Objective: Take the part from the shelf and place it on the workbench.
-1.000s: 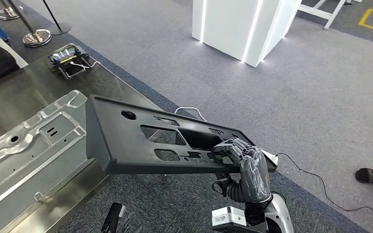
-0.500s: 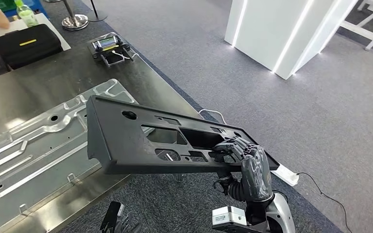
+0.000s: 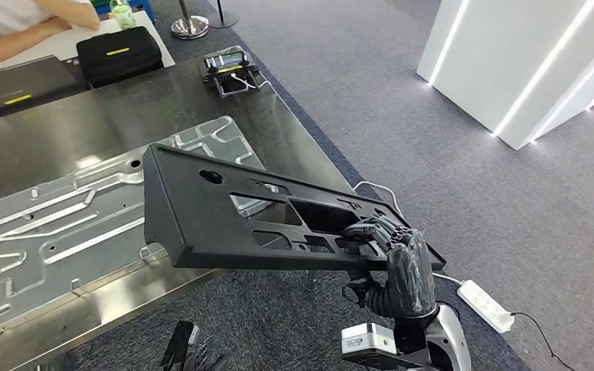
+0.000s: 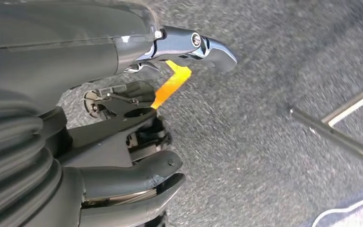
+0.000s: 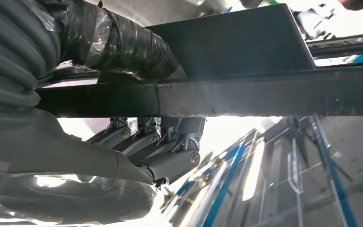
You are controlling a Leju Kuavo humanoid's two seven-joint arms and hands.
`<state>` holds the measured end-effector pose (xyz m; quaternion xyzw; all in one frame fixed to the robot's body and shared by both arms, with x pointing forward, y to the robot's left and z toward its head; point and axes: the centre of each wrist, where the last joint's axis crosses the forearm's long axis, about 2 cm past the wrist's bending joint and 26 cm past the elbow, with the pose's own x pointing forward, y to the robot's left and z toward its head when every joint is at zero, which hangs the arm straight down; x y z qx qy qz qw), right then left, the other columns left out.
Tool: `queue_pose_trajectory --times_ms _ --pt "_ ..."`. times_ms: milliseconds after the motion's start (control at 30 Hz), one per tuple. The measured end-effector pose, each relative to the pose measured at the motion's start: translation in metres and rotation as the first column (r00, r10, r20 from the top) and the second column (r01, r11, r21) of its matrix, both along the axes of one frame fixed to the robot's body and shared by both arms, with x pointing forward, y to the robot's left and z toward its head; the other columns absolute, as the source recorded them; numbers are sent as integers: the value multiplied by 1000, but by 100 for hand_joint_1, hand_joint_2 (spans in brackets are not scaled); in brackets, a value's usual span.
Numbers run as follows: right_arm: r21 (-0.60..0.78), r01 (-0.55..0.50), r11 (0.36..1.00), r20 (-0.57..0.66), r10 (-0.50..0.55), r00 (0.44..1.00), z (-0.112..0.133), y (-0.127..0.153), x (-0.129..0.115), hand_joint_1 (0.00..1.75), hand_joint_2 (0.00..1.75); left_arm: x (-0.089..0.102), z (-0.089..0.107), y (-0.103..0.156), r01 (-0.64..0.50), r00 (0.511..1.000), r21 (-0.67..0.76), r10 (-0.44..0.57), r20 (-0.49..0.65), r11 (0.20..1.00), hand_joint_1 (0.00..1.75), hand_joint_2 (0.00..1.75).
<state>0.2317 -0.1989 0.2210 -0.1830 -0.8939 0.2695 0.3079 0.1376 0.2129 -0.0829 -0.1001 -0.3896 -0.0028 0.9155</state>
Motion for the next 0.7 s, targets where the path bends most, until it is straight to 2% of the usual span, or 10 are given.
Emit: queue_pose_trajectory --times_ms 367,700 --pt "-30 55 998 18 -54 998 3 -11 5 175 175 0 0 1 -4 1000 2 4 6 1000 0 175" --pt "-113 134 985 16 -133 991 5 -31 14 175 175 -1 0 0 -4 1000 -6 4 8 1000 0 175"
